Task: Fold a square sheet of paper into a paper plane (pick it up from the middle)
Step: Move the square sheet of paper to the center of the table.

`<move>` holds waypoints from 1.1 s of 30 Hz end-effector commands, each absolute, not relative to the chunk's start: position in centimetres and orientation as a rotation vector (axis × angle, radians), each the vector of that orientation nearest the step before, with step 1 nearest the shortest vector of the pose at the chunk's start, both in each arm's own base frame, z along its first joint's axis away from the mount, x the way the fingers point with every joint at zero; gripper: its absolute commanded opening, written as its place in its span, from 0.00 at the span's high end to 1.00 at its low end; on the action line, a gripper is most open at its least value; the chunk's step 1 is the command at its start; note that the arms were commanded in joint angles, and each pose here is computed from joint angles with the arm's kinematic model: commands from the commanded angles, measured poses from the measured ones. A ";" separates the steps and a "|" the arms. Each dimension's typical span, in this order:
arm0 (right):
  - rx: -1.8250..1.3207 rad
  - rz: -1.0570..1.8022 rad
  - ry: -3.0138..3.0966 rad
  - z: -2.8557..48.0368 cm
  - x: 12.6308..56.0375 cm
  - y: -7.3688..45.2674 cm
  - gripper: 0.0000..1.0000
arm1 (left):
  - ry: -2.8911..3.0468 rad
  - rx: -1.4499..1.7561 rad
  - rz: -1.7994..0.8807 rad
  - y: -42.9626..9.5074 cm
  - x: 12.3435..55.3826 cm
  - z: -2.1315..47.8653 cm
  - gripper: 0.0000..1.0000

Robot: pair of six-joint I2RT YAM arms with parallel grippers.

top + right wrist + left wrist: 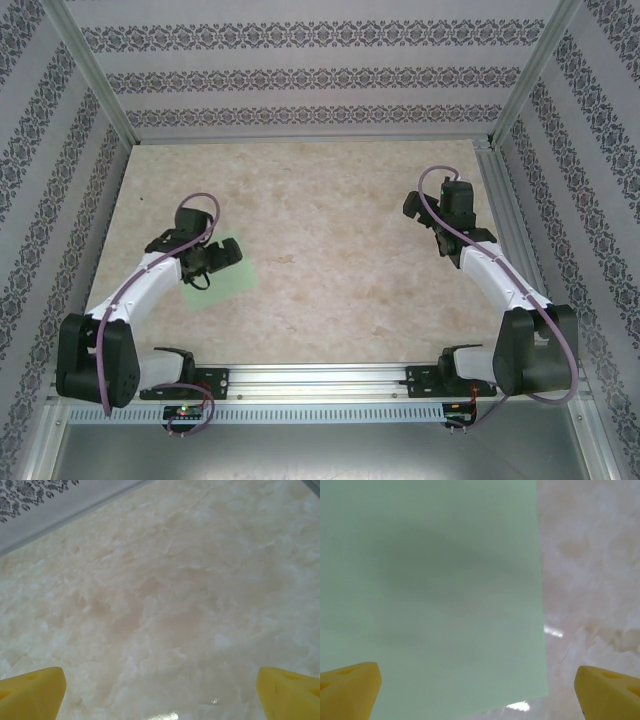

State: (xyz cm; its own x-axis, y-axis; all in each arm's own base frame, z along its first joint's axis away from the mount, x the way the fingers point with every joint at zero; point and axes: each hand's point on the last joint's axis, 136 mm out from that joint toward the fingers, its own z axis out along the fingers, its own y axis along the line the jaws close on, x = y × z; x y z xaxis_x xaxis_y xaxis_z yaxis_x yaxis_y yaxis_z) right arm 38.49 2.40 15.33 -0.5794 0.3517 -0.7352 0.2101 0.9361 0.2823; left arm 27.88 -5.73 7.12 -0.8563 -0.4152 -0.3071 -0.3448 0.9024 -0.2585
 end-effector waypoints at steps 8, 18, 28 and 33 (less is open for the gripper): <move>0.340 0.188 2.223 15.7 38.4 2.6 0.02 | 2.809 -0.469 -0.081 -8.0 30.6 4.7 0.00; 0.346 0.136 2.243 15.0 38.5 2.0 0.02 | 2.881 -0.483 -0.180 -10.9 31.3 1.5 0.00; 0.352 0.107 2.261 14.5 38.6 1.7 0.02 | 2.920 -0.410 -0.413 -17.1 30.7 0.7 0.00; 0.356 0.098 2.272 14.0 38.6 1.6 0.02 | 2.916 -0.331 -0.564 -23.1 31.0 0.4 0.00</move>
